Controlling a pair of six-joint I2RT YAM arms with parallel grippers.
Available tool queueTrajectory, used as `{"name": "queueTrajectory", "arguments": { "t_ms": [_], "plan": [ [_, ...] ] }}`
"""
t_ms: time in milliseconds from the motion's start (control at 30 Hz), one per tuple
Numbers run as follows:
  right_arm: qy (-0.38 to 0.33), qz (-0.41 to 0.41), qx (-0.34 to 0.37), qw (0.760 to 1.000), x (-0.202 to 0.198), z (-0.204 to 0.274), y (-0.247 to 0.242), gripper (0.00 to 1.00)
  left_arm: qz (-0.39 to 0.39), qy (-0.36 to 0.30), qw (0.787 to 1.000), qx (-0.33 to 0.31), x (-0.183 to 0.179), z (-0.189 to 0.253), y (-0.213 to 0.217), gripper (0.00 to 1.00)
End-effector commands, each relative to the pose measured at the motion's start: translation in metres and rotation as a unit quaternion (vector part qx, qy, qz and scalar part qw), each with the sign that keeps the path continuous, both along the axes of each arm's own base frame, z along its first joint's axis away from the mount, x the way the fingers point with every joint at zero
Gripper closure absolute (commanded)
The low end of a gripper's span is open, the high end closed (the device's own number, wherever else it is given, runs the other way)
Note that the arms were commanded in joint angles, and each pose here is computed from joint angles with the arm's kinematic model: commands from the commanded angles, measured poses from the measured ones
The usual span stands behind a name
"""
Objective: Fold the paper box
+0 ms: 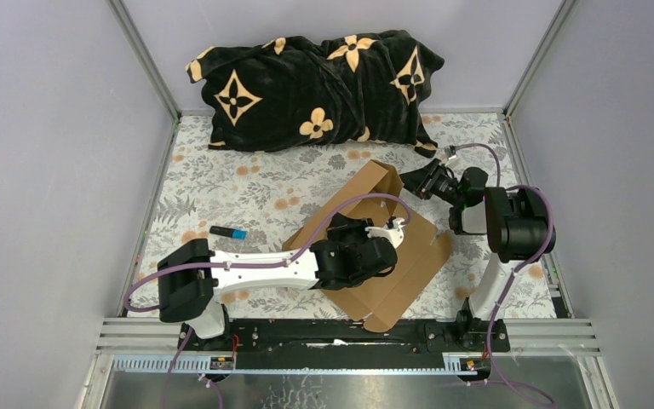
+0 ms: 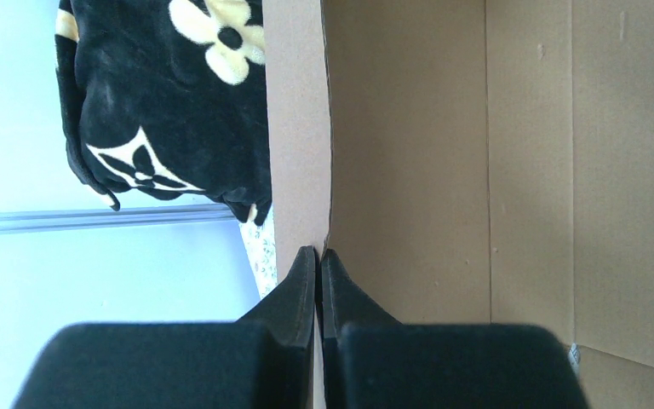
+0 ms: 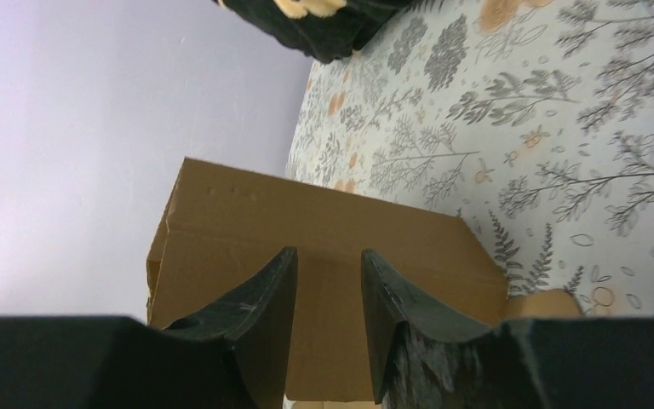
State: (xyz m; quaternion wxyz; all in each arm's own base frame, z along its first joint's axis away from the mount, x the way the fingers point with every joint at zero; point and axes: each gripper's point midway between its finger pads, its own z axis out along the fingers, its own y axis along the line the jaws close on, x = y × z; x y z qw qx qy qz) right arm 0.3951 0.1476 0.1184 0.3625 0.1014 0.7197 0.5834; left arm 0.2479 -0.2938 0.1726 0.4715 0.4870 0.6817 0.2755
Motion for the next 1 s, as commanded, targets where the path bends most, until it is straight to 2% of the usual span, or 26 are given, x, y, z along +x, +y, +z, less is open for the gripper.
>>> {"name": "queueTrajectory", "arguments": {
  "t_ms": [0,233,633,967],
  "plan": [
    [-0.053,0.035,-0.006,0.998,-0.016,0.021,0.014,0.61,-0.037,0.068,0.997,-0.004,-0.016,-0.039,-0.016,0.96],
    [-0.042,0.038,-0.03,0.998,-0.038,0.009,0.022,0.63,-0.038,0.068,0.997,-0.002,-0.016,-0.04,-0.016,0.96],
    [-0.04,0.057,-0.038,0.997,-0.054,0.005,0.031,0.66,-0.041,0.069,0.997,-0.003,-0.016,-0.042,-0.019,0.96],
    [-0.034,0.068,-0.05,0.996,-0.041,-0.01,0.049,0.61,-0.041,0.069,0.997,-0.003,-0.016,-0.041,-0.018,0.96]
  ]
}}
